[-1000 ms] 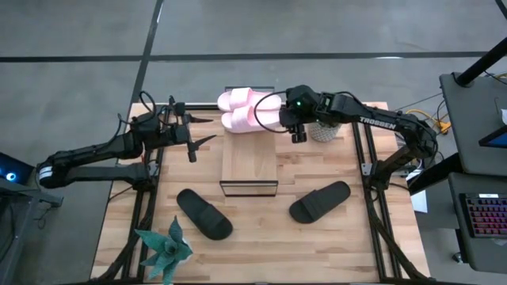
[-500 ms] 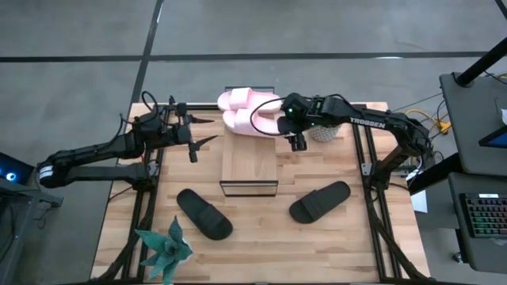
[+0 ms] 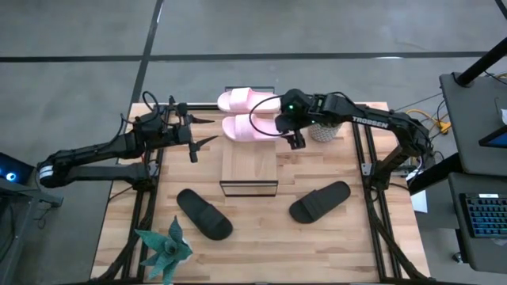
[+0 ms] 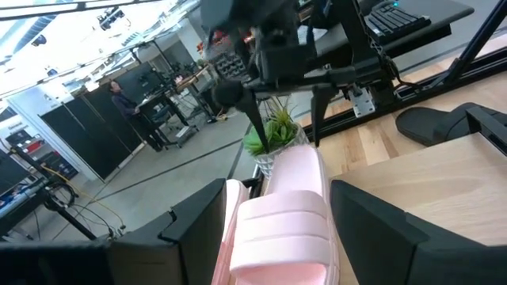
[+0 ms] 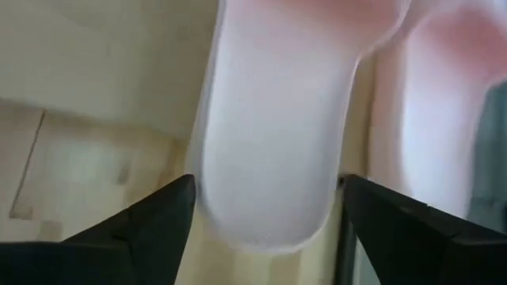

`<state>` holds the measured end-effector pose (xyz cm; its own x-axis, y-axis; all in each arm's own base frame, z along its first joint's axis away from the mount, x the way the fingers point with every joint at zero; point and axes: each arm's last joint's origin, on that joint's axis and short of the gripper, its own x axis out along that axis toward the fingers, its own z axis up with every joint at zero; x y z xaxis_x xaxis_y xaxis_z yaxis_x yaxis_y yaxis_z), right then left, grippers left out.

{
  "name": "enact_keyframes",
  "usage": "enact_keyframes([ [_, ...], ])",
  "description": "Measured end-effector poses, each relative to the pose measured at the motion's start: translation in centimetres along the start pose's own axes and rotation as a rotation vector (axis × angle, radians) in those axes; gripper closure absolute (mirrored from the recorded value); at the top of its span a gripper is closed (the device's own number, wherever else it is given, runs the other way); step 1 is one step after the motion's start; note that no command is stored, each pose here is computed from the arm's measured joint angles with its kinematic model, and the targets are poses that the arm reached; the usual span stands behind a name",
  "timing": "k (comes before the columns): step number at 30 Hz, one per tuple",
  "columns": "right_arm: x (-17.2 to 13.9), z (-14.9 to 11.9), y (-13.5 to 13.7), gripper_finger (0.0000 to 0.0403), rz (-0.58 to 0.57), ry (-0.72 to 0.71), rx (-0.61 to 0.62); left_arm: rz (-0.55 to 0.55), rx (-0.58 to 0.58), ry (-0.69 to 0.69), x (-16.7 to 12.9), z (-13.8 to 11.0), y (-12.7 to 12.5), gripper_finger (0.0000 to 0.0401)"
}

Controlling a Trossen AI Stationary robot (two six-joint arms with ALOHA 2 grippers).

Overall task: Pick and place slides into the shelf
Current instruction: Put the pink slide on the shelf

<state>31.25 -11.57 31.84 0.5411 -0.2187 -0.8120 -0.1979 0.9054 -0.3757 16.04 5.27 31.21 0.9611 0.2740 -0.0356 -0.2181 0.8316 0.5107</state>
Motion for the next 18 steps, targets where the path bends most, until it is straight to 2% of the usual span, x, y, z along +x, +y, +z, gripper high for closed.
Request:
enact_keyframes([
  [4,-0.5,1.4,-0.2,0.0104,-0.042,-0.105,-0.080,0.001,0.000,0.000,0.0,0.0,0.0,0.0190],
  [9,-0.5,2.6,-0.6,0.0117,-0.142,-0.207,-0.252,0.000,0.000,0.000,0.0,0.0,0.0,0.0190],
  [13,1.5,2.9,-0.8,0.0126,-0.193,-0.210,-0.454,0.001,0.001,-0.002,-0.1,0.0,0.0,0.0190],
  [18,4.4,3.4,-1.1,0.0139,-0.225,-0.209,-0.565,0.012,0.002,0.003,-0.1,0.0,0.1,0.0190],
])
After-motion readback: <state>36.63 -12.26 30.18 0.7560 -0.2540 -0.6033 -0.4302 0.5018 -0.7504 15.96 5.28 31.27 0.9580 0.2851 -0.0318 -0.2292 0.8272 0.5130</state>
